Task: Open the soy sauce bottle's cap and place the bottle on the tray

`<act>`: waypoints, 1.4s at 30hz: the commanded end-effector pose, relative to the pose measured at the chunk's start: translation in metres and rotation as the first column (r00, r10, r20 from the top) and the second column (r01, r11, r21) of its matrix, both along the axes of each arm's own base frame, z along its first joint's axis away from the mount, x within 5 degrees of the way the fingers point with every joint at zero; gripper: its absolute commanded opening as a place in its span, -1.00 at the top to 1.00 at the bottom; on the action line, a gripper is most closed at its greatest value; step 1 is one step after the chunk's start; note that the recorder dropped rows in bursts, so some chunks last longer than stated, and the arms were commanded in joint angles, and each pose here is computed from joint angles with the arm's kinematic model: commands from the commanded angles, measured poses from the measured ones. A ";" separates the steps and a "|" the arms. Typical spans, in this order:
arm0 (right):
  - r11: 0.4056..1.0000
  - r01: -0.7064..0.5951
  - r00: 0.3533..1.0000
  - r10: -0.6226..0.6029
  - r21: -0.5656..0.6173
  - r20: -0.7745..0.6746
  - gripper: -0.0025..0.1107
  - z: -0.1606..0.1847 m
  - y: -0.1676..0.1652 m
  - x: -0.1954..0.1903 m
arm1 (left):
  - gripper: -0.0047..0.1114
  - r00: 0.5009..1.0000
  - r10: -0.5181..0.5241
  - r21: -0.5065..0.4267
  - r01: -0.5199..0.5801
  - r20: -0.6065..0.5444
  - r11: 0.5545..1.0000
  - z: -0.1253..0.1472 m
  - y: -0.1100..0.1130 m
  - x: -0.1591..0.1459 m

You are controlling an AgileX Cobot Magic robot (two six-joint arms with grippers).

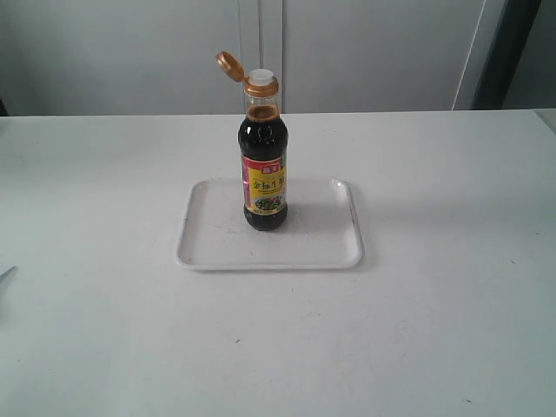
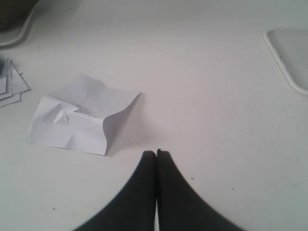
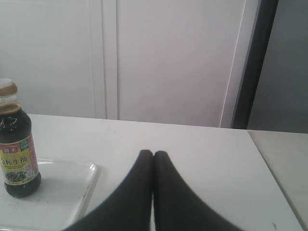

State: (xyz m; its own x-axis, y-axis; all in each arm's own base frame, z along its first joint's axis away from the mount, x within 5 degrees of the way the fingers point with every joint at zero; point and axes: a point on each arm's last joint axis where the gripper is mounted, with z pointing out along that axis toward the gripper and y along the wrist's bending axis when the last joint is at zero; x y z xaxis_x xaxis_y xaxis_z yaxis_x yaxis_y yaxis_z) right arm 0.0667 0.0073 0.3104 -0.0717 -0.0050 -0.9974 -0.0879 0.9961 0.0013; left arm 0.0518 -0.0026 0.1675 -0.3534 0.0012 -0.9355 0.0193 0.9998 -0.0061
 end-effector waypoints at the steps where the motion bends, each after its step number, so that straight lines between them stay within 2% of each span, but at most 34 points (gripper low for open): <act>1: 1.000 0.008 1.000 -0.008 0.004 0.007 0.96 -0.001 -0.001 0.000 | 0.92 1.000 0.001 -0.009 -0.001 0.003 1.000 -0.001 0.000 0.000; 24: 0.999 0.030 0.999 -0.029 -0.019 0.031 0.96 -0.002 -0.003 -0.006 | 0.92 1.000 0.000 -0.007 0.000 0.003 1.000 -0.001 0.000 0.000; 27: 0.999 0.051 0.998 -0.051 0.016 0.020 0.96 -0.009 -0.005 -0.011 | 0.92 1.000 0.000 -0.007 0.000 0.003 1.000 -0.001 0.000 0.000; 42: 0.998 0.057 0.998 -0.057 0.007 -0.021 0.96 -0.068 -0.005 -0.022 | 0.92 1.000 0.000 -0.007 0.000 0.003 1.000 -0.001 0.000 0.000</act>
State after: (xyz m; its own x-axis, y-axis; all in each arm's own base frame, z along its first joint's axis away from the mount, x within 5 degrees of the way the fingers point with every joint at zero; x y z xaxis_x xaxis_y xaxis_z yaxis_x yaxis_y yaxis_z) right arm 0.0453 0.0025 0.2526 -0.0843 0.0109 -0.9964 -0.0407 0.9991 0.0143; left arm 0.0518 -0.0027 0.1675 -0.3533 0.0011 -0.9355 0.0201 0.9998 -0.0064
